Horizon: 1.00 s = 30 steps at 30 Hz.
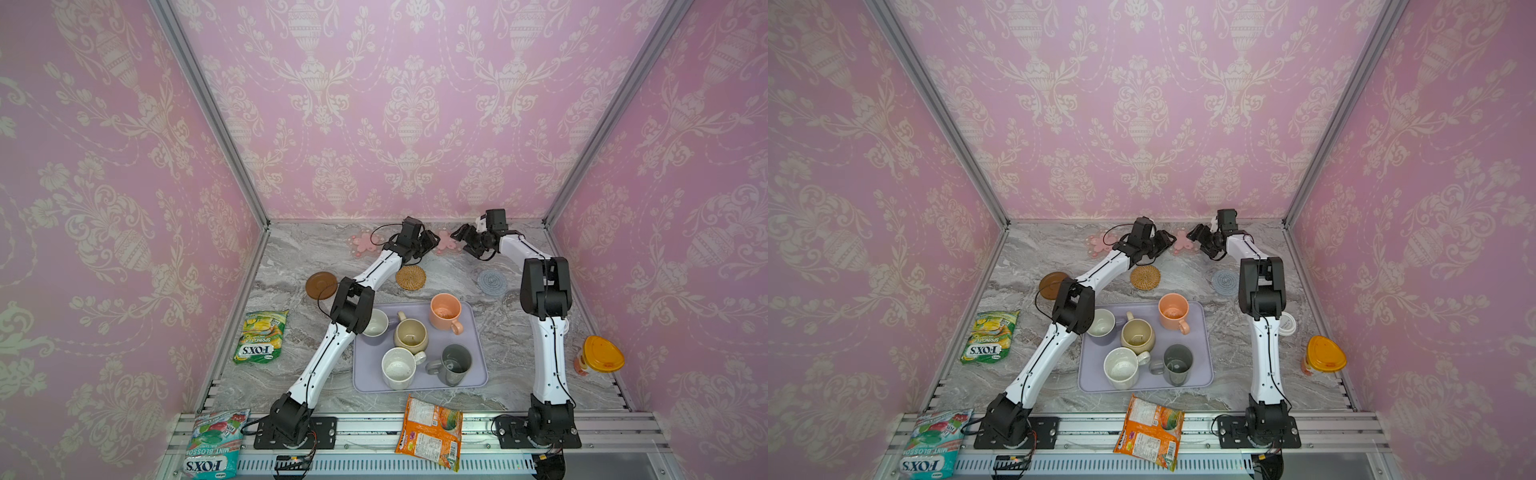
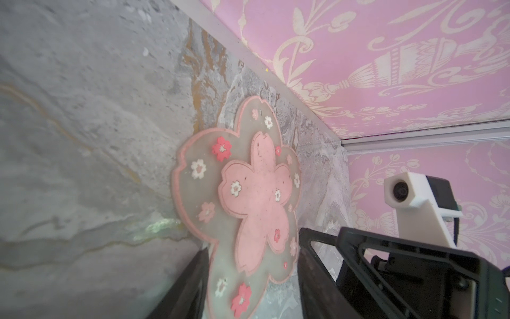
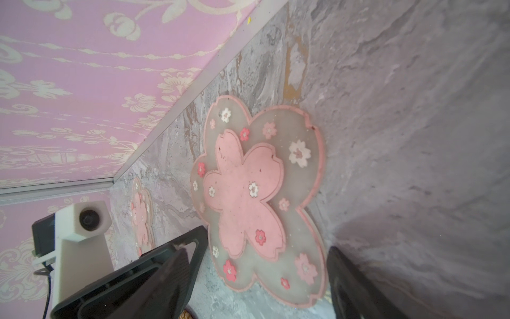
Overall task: Place cups on coasters
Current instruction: Move the coaster to the top-center of the table.
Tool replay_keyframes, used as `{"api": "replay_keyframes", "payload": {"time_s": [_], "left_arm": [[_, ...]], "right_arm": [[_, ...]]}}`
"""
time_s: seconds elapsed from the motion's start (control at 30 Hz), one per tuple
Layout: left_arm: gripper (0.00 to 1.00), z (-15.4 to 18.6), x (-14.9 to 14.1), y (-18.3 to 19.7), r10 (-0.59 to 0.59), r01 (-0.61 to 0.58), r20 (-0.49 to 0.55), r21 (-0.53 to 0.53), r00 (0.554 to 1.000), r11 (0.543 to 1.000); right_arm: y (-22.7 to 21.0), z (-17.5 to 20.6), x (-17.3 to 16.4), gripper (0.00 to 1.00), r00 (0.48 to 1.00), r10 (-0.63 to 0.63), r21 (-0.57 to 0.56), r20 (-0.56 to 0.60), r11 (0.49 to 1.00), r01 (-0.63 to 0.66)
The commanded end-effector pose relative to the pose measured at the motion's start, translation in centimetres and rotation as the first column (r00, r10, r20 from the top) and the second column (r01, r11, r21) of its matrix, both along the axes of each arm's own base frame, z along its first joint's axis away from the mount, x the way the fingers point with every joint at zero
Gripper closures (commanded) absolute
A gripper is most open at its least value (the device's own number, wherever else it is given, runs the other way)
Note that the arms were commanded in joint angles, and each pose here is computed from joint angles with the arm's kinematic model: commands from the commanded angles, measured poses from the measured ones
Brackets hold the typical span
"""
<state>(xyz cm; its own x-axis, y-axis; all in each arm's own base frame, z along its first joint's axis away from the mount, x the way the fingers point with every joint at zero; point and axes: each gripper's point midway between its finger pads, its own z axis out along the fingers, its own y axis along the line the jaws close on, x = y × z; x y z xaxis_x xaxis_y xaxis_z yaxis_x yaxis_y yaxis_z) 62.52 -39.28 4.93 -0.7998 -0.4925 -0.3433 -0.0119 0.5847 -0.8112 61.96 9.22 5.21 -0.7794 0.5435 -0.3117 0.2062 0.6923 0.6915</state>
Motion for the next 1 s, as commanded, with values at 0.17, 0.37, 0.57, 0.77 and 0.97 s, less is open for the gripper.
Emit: {"api": "replay_keyframes", "payload": {"time_s": [0.17, 0.37, 0.57, 0.77, 0.97], "left_arm": [[0.46, -5.1, -2.0, 0.0, -0.009, 0.018, -0.123, 0.068, 0.992, 0.998], [0.45, -3.7, -2.2, 0.2, -0.024, 0.035, -0.103, 0.105, 0.994, 0.994], [0.45, 0.5, -2.0, 0.9, -0.055, 0.061, -0.040, 0.137, 0.998, 0.989], [0.45, 5.2, -3.6, 2.8, -0.112, 0.109, -0.003, 0.269, 0.994, 0.957], [0.45, 9.1, -7.2, 5.1, -0.201, 0.177, 0.021, 0.391, 0.979, 0.903]], "right_arm": [[-1.0, -3.6, -3.5, 0.20, 0.985, -0.023, -0.027, -0.172, 0.999, 0.019], [-2.9, -1.6, -3.4, 0.19, 0.989, -0.039, -0.063, -0.141, 0.998, 0.030], [-3.5, 2.1, -3.4, 0.18, 0.998, -0.001, -0.109, -0.067, 0.994, -0.006], [-3.9, 4.7, -6.0, 0.17, 0.999, 0.014, -0.155, -0.033, 0.988, -0.019], [-4.6, 6.0, -10.5, 0.18, 0.999, 0.025, -0.230, -0.037, 0.973, -0.033]]}}
